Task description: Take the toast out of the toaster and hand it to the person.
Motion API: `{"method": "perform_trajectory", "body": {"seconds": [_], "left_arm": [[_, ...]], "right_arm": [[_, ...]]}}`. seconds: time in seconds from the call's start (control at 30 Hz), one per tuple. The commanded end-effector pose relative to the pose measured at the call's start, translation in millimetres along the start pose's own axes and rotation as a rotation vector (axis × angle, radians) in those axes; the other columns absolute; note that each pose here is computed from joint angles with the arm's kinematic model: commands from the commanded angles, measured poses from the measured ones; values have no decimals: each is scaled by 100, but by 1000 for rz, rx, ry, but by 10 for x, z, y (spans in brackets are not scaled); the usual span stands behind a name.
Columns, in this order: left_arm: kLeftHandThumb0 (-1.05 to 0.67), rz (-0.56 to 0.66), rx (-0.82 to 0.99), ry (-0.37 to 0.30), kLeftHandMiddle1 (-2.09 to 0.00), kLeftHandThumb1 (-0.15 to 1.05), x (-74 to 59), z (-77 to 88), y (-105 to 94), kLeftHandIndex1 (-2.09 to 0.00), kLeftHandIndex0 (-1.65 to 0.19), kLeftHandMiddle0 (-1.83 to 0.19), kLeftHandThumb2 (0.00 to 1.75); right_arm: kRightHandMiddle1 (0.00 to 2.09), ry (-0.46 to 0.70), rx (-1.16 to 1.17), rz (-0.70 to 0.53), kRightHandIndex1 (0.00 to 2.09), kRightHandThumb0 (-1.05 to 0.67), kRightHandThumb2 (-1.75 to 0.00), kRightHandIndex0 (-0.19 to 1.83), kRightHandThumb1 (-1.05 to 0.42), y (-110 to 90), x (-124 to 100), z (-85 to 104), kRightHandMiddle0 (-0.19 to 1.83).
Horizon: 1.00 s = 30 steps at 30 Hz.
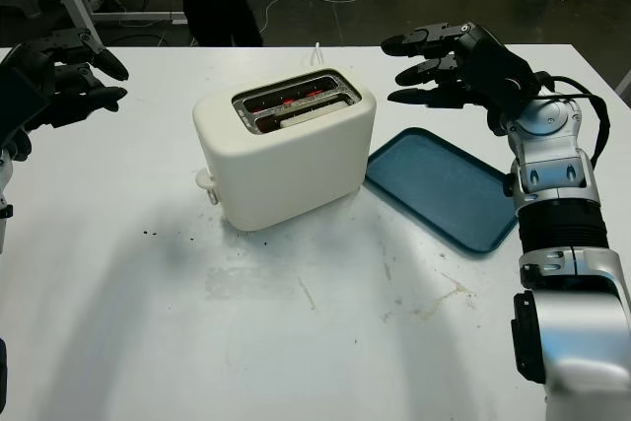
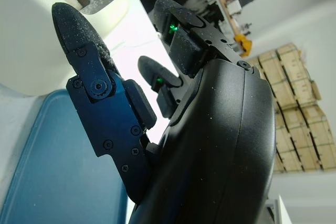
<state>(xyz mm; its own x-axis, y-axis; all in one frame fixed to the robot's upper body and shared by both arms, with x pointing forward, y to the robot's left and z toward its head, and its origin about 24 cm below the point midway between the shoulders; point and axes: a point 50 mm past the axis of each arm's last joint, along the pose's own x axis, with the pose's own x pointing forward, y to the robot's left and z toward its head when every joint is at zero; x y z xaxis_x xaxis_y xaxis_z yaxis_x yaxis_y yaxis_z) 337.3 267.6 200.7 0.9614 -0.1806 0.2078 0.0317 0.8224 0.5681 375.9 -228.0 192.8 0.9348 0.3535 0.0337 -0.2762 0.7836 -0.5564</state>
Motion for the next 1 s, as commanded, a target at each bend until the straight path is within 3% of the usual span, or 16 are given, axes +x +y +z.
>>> {"method": "perform_trajectory", "body": {"seconds": [0.0,0.97], "left_arm": [[-105,-3,1,-19,-144,92,-15,23,26,-137,-48,-59,3],[-105,13,31,-32,-157,92,-74,0,-3,-150,-35,-45,9]], "right_arm": [[0,-18,3,-4,57,-72,0,58,-71,-4,-15,-6,76],[0,-55,-2,-31,56,-66,0,58,-71,17,-114,-28,74]]}}
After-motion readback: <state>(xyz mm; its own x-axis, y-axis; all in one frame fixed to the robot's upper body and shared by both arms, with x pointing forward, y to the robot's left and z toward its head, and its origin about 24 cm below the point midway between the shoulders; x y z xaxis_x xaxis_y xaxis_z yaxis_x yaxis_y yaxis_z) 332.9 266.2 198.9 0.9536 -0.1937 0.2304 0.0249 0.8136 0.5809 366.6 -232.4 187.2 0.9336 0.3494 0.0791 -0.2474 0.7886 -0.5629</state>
